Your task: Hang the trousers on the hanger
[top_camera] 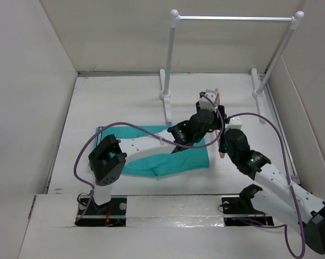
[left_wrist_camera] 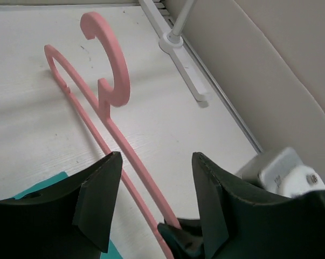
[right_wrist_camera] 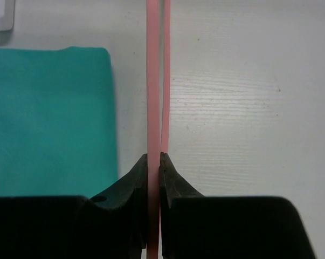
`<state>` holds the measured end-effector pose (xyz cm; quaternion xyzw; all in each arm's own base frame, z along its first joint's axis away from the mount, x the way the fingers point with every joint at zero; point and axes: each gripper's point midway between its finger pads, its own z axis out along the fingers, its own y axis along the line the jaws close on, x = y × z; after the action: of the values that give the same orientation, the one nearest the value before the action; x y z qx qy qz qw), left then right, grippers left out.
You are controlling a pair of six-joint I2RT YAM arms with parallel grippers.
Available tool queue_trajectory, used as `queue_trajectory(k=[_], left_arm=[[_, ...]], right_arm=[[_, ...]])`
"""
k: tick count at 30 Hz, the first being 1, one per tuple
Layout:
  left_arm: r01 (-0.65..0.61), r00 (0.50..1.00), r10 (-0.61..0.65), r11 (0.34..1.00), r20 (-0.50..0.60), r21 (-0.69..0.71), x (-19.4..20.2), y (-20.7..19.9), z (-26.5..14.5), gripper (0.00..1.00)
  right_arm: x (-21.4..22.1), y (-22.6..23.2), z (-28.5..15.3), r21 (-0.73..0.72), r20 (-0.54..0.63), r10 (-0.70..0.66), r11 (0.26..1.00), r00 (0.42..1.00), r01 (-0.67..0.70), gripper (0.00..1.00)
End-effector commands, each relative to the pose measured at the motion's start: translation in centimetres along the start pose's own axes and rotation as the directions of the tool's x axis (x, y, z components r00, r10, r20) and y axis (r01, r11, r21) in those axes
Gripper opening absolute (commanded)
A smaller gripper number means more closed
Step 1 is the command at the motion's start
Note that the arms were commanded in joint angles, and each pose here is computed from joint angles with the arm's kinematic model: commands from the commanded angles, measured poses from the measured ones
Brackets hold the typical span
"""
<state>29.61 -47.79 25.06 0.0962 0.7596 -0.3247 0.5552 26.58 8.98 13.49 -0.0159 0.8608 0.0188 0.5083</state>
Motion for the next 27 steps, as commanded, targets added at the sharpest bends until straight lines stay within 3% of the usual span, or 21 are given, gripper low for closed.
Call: queue_trajectory(k=[1, 11, 17, 22, 27], left_arm=[[-0.012, 0.999, 0.013, 1.000, 0.042, -0.015, -2.0, -0.5, 2.0, 0.53], [-0.059, 0.993, 0.079, 0.979, 0.091, -0.197, -2.3, 2.5, 5.4, 0.47], [-0.058, 0.990, 0.082, 0.977, 0.113, -0.204, -2.5, 2.6, 6.8, 0.47], [-0.081, 0.994, 0.090, 0.988, 0.064, -0.135, -0.3, 2.4, 6.4, 0.43], [-0.005, 0.997, 0.007, 1.000, 0.077, -0.031, -0.3, 1.4, 4.4, 0.41]], right_arm=[[-0.5, 0.9, 0.0, -0.012, 0.043, 0.041, 0.999, 0.998, -0.040, 0.00], [-0.2, 1.8, -1.1, -0.032, 0.056, 0.040, 0.999, 0.998, -0.038, 0.00], [0.4, 3.0, -1.4, -0.087, 0.047, 0.024, 0.996, 0.999, -0.020, 0.00], [-0.1, 2.9, -2.2, -0.103, 0.071, 0.035, 0.994, 0.997, -0.027, 0.00], [-1.1, 1.9, -2.7, -0.100, 0.100, 0.035, 0.995, 0.994, -0.025, 0.00]])
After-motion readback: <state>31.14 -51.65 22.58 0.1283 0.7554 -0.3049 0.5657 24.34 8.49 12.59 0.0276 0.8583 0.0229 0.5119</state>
